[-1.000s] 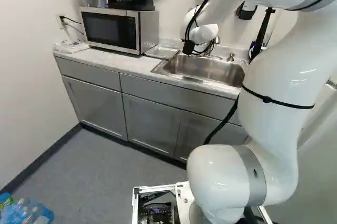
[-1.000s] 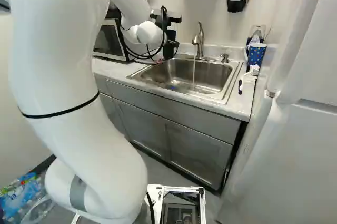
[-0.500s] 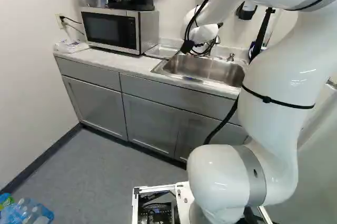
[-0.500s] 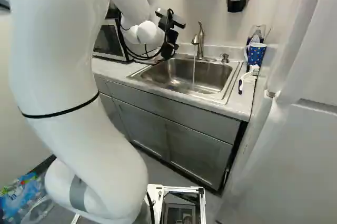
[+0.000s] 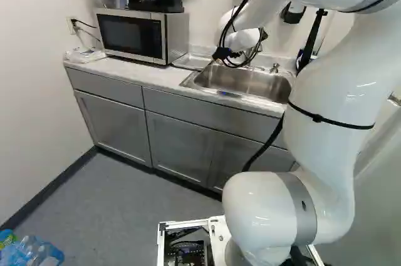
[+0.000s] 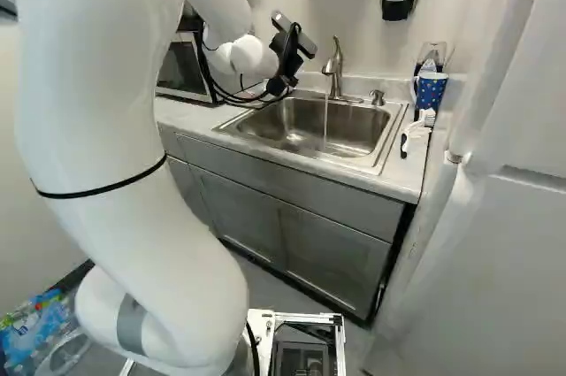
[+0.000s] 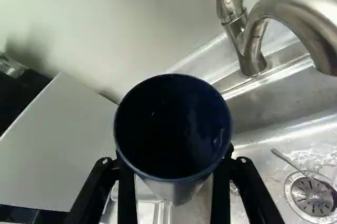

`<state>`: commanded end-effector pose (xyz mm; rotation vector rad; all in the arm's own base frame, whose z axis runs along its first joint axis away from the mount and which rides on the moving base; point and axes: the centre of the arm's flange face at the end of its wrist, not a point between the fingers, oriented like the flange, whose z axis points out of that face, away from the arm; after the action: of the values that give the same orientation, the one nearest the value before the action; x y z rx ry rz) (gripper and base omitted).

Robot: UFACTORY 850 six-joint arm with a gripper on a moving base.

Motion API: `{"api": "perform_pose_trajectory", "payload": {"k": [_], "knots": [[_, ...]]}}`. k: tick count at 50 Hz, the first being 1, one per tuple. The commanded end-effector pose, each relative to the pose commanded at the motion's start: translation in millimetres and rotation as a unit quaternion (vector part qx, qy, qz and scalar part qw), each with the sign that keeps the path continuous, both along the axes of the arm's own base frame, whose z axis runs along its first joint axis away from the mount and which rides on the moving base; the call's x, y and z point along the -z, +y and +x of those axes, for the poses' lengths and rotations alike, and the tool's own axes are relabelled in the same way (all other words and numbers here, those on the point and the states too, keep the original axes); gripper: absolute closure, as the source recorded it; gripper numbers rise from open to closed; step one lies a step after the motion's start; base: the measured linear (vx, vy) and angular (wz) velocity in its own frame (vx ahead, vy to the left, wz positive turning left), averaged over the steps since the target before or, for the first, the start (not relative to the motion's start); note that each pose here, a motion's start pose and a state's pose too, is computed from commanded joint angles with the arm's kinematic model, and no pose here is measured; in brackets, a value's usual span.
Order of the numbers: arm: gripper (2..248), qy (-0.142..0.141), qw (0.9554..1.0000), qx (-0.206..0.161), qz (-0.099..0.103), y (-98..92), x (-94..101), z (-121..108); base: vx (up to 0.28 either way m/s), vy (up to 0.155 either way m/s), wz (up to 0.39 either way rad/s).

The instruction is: Rinse the cup and place it in the tray

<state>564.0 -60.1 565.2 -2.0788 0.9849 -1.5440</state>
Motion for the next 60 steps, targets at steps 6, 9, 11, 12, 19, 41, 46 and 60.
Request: {"api": "perform_pose_trajectory", "payload": {"k": [6,9,11,12,19,41,46,60], "knots": [[125,-0.003,0.9995,0.01,0.03,0.0,0.0,0.0,0.0,0.0,0.0],[125,-0.005,0.9989,0.016,0.044,0.0,0.0,0.0,0.0,0.0,0.0],[125,-0.006,0.9983,0.019,0.054,0.0,0.0,0.0,0.0,0.0,0.0],[125,-0.007,0.998,0.021,0.059,0.0,0.0,0.0,0.0,0.0,0.0],[125,-0.011,0.995,0.033,0.093,0.0,0.0,0.0,0.0,0.0,0.0],[125,-0.024,0.9769,0.071,0.2,0.0,0.0,0.0,0.0,0.0,0.0],[125,-0.026,0.9709,0.079,0.224,0.0,0.0,0.0,0.0,0.0,0.0],[125,-0.034,0.9506,0.103,0.291,0.0,0.0,0.0,0.0,0.0,0.0]]}}
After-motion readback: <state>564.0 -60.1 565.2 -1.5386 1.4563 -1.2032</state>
